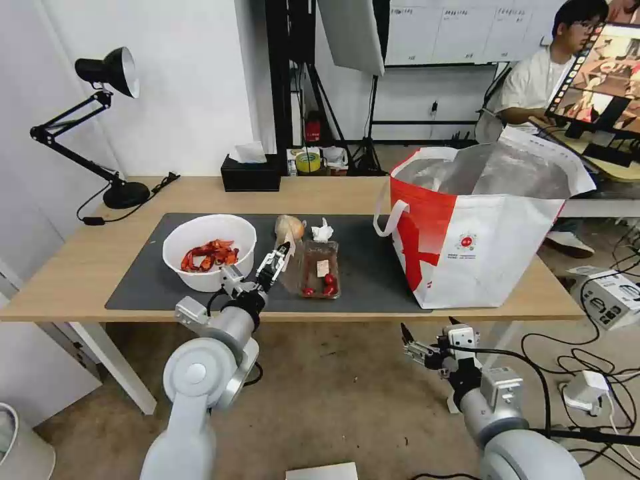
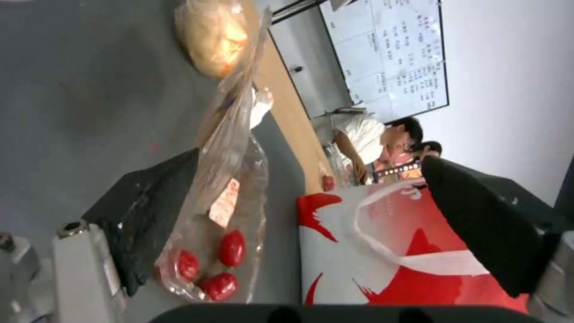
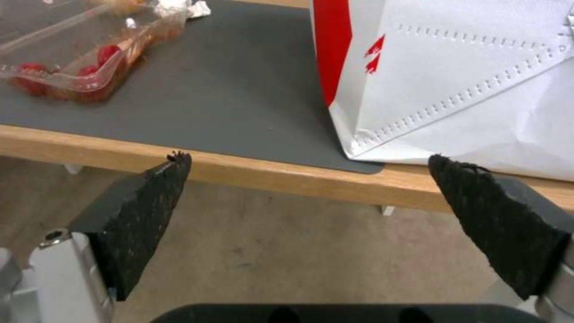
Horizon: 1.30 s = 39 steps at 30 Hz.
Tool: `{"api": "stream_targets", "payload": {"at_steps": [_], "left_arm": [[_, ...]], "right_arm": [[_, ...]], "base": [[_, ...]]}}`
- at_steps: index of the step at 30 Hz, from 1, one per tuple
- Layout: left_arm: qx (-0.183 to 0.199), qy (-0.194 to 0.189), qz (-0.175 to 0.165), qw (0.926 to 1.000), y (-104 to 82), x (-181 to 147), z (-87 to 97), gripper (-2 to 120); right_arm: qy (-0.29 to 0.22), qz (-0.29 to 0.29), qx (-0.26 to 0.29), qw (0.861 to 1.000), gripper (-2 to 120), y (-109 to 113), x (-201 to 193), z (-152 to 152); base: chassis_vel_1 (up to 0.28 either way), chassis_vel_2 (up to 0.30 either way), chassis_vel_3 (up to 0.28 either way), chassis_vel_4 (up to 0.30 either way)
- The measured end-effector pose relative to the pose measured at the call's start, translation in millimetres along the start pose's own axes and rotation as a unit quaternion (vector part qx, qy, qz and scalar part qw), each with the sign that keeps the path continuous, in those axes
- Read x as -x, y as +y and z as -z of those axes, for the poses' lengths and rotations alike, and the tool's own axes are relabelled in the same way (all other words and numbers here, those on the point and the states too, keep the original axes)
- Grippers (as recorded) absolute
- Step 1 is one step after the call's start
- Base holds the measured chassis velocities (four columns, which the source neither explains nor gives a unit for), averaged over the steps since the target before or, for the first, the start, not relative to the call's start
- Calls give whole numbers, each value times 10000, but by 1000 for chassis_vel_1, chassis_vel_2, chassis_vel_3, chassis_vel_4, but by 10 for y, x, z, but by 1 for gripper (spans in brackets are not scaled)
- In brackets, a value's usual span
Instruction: Pick up the trash from the table and place it into the takeout bag.
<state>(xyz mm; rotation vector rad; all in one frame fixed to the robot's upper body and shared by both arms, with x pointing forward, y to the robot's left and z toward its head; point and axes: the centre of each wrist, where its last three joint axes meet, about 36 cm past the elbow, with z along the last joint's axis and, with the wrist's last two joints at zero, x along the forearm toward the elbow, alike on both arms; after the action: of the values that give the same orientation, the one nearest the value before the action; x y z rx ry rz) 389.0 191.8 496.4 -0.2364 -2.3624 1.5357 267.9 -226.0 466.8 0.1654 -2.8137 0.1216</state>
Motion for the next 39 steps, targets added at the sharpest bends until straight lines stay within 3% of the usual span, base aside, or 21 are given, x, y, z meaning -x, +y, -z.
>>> {"api": "stream_targets", "payload": {"at_steps": [8,22,29,39], "left_arm": [[24,53,-82,9999,-23,27,44,100],[84,363,-204,9991,-95,105,-124,100],[393,720,-293,9962,-165,299,-238,100],[955,734,-384,9920,-169,267,-61,100]], "right_arm": [[19,-14,29,10000,100,18,3,-15],[18,-107,51,9999,100,-15,-4,-16],[4,-232,107,9997,100,-21,-150,-15],[-33,-373,175,9991,100,-3,-258,-26]], "base": [[0,0,0,0],[0,0,0,0],[0,0,0,0],[0,0,0,0]]}}
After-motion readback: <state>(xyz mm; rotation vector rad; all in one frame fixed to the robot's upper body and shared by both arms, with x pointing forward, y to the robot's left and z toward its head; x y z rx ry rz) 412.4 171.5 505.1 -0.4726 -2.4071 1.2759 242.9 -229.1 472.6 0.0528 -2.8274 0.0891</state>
